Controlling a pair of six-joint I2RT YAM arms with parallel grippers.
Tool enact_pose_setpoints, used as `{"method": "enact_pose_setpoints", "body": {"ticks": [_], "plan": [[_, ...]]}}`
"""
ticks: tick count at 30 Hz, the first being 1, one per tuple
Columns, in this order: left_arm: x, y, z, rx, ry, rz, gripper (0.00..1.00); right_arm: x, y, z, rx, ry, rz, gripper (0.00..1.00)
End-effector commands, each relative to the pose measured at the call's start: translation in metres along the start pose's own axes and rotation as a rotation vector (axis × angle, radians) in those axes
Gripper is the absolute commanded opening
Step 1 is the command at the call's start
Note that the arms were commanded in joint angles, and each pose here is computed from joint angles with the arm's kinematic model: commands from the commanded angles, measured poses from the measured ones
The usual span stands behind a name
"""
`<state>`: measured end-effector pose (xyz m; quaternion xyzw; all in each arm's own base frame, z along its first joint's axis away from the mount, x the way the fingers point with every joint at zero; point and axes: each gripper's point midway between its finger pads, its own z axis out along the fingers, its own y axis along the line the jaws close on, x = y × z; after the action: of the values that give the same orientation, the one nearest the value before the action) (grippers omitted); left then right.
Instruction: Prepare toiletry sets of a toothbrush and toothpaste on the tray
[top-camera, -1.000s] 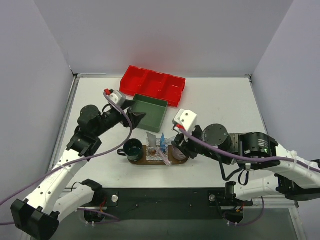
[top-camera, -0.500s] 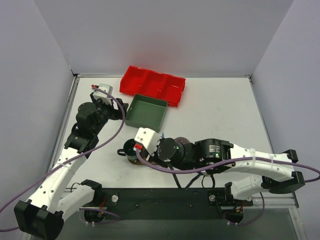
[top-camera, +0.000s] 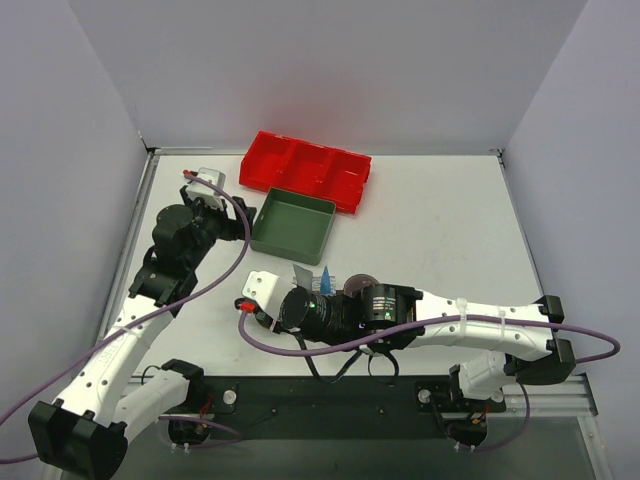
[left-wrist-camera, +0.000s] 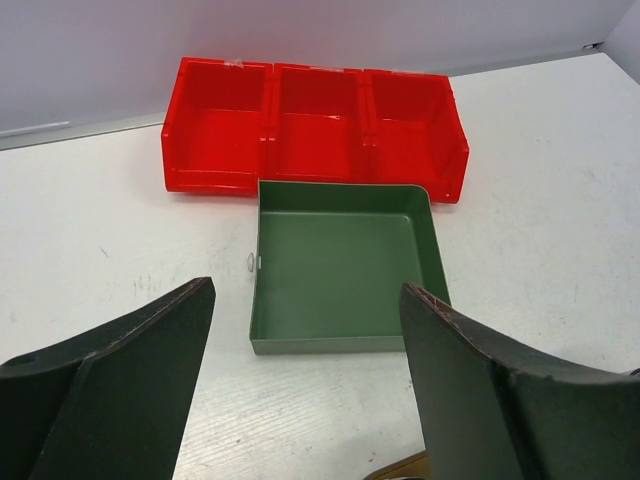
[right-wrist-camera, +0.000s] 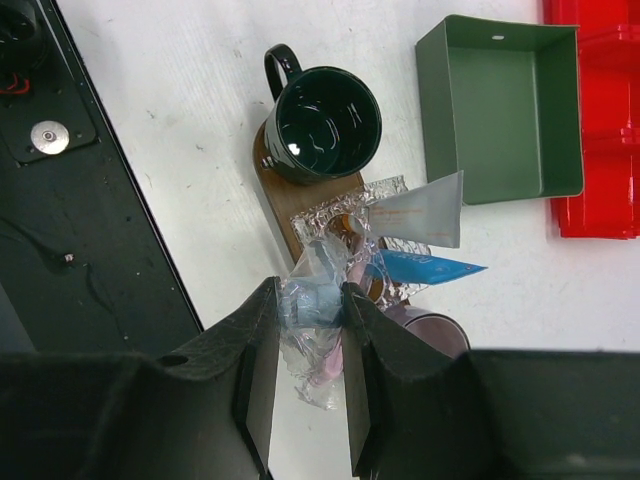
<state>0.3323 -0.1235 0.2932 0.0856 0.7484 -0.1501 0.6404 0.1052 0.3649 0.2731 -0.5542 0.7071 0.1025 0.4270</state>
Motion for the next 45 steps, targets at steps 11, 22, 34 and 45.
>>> {"method": "enact_pose_setpoints", "body": {"ticks": [11,22,34,45], "plan": [[-0.034,-0.007,-0.008,0.030,-0.091,0.007,0.85,-0.002,-0.012,0.004,0.084,0.011,-0.045,0.00],[-0.035,-0.007,-0.008,0.029,-0.094,0.005,0.85,0.009,-0.006,0.021,0.091,0.064,-0.069,0.00],[-0.037,-0.007,-0.010,0.033,-0.103,0.013,0.85,0.028,-0.001,0.047,0.124,0.146,-0.156,0.00],[-0.037,-0.007,-0.010,0.031,-0.105,0.017,0.85,0.040,-0.005,0.059,0.122,0.159,-0.147,0.00]]}}
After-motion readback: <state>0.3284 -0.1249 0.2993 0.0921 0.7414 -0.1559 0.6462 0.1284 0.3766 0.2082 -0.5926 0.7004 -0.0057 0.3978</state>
